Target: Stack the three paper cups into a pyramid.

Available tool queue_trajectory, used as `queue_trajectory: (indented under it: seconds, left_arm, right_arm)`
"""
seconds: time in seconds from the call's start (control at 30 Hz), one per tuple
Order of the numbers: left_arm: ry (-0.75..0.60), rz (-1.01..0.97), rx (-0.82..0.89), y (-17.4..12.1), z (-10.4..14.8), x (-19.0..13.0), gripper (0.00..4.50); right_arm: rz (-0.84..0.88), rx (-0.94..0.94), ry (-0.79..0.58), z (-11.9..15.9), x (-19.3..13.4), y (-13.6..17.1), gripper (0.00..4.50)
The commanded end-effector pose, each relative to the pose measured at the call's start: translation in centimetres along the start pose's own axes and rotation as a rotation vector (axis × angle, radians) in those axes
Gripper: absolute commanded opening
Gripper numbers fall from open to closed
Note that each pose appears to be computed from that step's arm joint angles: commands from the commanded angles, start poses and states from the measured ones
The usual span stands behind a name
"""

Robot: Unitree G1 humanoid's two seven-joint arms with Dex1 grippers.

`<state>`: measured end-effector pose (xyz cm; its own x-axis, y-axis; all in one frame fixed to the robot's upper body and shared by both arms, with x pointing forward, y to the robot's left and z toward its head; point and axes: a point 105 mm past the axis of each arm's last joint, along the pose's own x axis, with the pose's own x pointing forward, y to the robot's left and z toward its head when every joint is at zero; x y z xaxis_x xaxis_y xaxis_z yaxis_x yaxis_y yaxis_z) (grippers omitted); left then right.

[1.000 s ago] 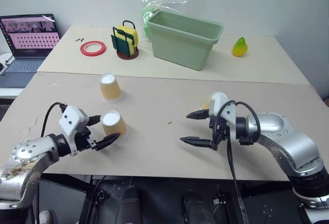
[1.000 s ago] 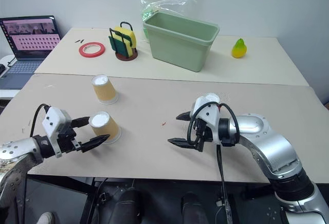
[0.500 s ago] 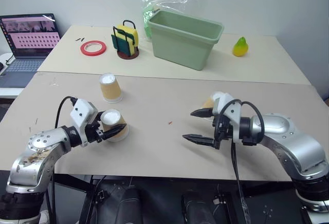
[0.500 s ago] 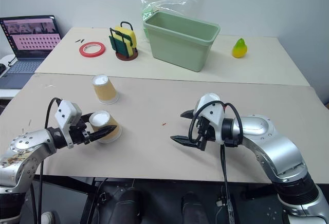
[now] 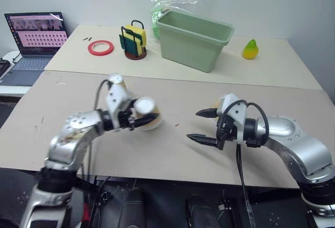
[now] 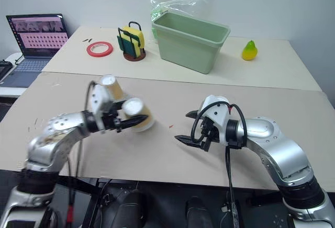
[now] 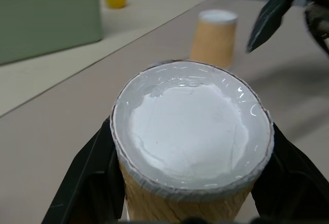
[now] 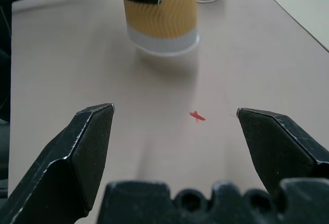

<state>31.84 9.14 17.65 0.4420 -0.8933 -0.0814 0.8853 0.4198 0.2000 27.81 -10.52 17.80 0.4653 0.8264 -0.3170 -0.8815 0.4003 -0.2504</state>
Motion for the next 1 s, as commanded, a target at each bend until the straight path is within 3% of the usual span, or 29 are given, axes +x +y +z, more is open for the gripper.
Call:
queue_trajectory:
  seconds: [0.03,0.33,0.5,0.8,1.0]
  left_arm:
    - [-0.007,-0.072,0.032,-0.8,-0.7,2.6,2.93]
    - [0.051,-0.131,0.051,-1.1,-4.2,4.1,2.93]
    - [0.017,-0.12,0.082,-0.5,-3.0,3.4,4.41]
    - [0.014,-0.004,0.095,1.0,1.5,-2.7,4.47]
    - [0.052,0.205,-0.064,0.6,0.1,-7.2,4.47]
  right_arm:
    - [-0.044,-0.043,-0.025,1.3,-0.8,-0.4,4.5]
    - [-0.081,-0.044,-0.024,1.7,-1.4,-0.4,4.5]
    - [-0.091,-0.039,-0.025,1.7,-1.5,-0.4,4.5]
    - [-0.061,-0.031,-0.027,1.5,-0.9,-0.6,4.5]
    - [-0.045,-0.026,-0.026,1.3,-0.7,-0.8,4.5]
